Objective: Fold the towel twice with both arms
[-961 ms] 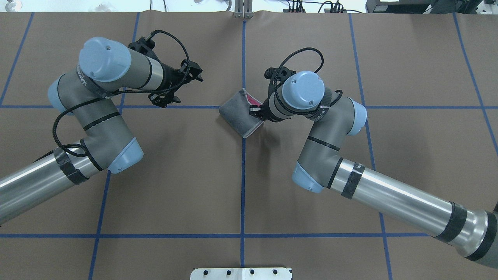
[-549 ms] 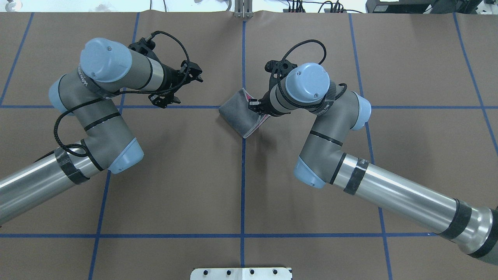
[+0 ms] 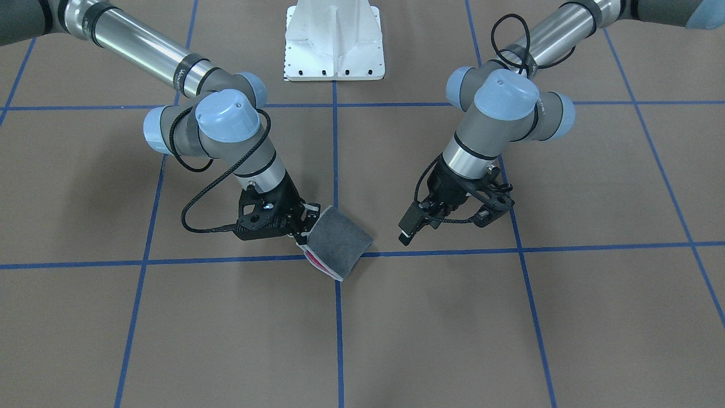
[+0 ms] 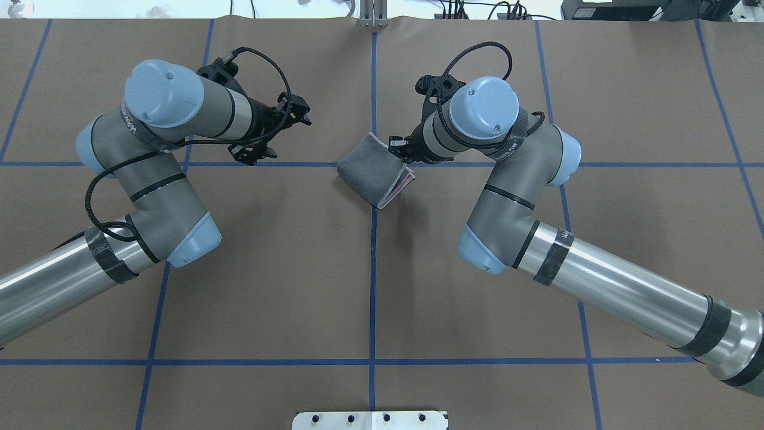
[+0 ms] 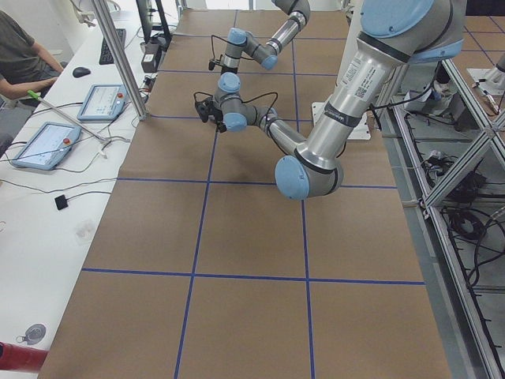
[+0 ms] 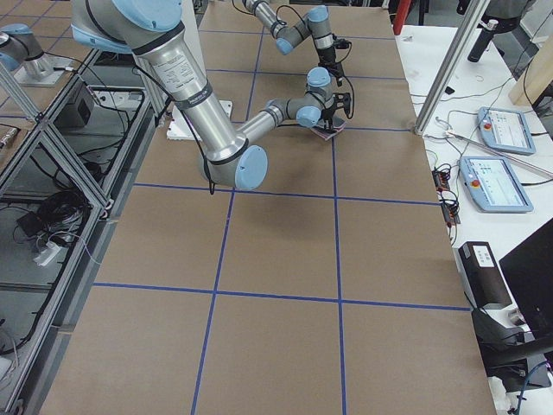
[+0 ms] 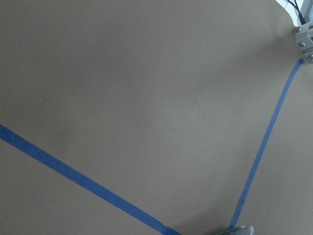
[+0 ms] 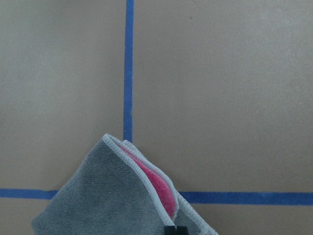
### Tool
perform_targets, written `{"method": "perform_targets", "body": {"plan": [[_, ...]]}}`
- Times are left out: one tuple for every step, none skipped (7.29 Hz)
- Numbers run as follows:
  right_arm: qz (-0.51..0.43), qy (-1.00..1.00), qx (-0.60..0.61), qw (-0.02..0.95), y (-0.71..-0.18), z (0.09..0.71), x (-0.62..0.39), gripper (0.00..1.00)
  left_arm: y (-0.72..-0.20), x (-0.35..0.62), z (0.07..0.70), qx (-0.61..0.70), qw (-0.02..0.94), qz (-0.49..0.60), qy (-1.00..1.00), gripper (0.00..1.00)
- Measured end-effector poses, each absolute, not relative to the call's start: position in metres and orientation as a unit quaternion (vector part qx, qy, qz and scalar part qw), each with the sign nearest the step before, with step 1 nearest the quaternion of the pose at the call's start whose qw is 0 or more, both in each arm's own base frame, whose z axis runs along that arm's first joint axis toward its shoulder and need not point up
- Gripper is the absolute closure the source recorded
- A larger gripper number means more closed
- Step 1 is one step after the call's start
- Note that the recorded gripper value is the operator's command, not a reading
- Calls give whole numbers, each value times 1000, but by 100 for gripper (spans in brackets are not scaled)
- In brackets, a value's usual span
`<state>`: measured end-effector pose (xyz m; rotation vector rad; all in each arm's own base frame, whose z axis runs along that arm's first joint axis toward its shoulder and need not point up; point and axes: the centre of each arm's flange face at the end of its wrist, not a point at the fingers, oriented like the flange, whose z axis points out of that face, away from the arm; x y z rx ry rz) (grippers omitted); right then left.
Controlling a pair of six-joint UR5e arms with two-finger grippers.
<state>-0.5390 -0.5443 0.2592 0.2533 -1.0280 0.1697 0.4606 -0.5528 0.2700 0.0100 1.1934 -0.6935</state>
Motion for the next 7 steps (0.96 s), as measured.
{"method": "perform_targets", "body": {"plan": [[81,-486,119,862,-545,264,-540,100,-553,461,269,6,770,-321,551,0],[82,-483,118,864,-546,268,-541,100,-554,460,267,9,769,-324,552,0],[82,-481,115,865,-545,273,-542,100,-554,461,265,11,768,-325,552,0],[83,-480,112,866,-543,278,-544,100,-554,461,264,11,767,-325,553,0],[84,-478,109,867,-541,281,-544,100,-554,462,263,11,767,-325,553,0],[85,-477,107,868,-540,285,-545,100,-553,464,263,10,768,-324,552,0],[85,-476,106,869,-540,287,-545,100,-554,466,263,10,768,-324,552,0]]}}
